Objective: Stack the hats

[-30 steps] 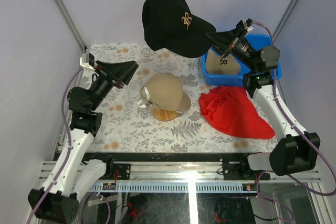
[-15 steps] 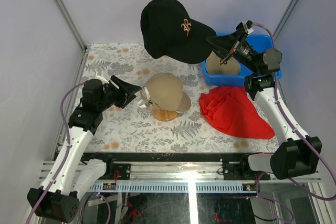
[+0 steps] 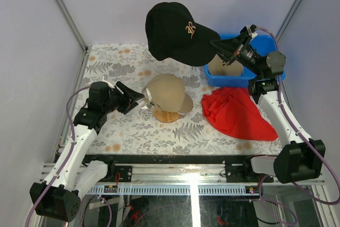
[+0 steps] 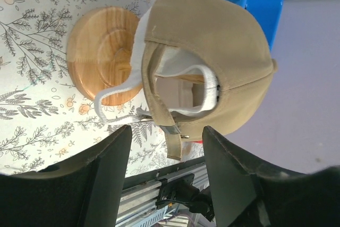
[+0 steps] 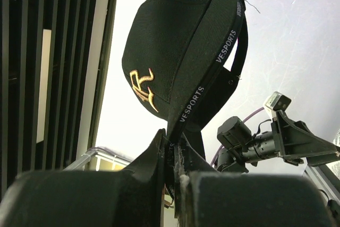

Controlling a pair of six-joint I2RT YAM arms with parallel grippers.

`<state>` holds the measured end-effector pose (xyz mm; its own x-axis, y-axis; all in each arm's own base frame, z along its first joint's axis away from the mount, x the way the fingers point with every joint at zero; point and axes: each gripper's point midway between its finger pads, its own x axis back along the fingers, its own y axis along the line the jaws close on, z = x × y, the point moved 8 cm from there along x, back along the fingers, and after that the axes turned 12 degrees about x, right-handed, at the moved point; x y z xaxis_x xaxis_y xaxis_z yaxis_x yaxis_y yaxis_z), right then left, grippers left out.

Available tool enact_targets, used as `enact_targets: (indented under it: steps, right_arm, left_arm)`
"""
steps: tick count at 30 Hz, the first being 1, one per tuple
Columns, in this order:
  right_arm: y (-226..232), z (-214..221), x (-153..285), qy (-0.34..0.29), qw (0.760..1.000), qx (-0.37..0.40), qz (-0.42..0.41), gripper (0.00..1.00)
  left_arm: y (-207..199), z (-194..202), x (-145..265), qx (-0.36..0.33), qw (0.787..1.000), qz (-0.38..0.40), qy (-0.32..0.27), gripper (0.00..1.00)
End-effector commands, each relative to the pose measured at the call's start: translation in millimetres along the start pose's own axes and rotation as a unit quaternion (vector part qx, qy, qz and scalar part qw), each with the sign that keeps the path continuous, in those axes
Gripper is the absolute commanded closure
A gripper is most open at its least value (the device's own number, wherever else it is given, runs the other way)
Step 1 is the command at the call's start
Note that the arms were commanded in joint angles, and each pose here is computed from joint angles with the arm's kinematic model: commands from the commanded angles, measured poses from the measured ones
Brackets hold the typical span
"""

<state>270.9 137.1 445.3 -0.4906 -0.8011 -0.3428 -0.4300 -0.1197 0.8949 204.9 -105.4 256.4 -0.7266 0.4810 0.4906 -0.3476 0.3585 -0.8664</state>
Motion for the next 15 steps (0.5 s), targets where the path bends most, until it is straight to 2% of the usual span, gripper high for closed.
enact_targets:
  steps: [1, 15]
  right_arm:
    - [27, 7, 8, 0.005, 0.998, 0.041, -0.043, 1.0]
    - [23, 7, 15, -0.003, 0.999, 0.04, -0.036, 1.0]
  left_arm:
    - [8, 0, -7, 0.008, 1.0, -0.006, 0.011, 0.46]
    - [-6, -8, -27, 0.032, 0.999, 0.031, 0.01, 0.56]
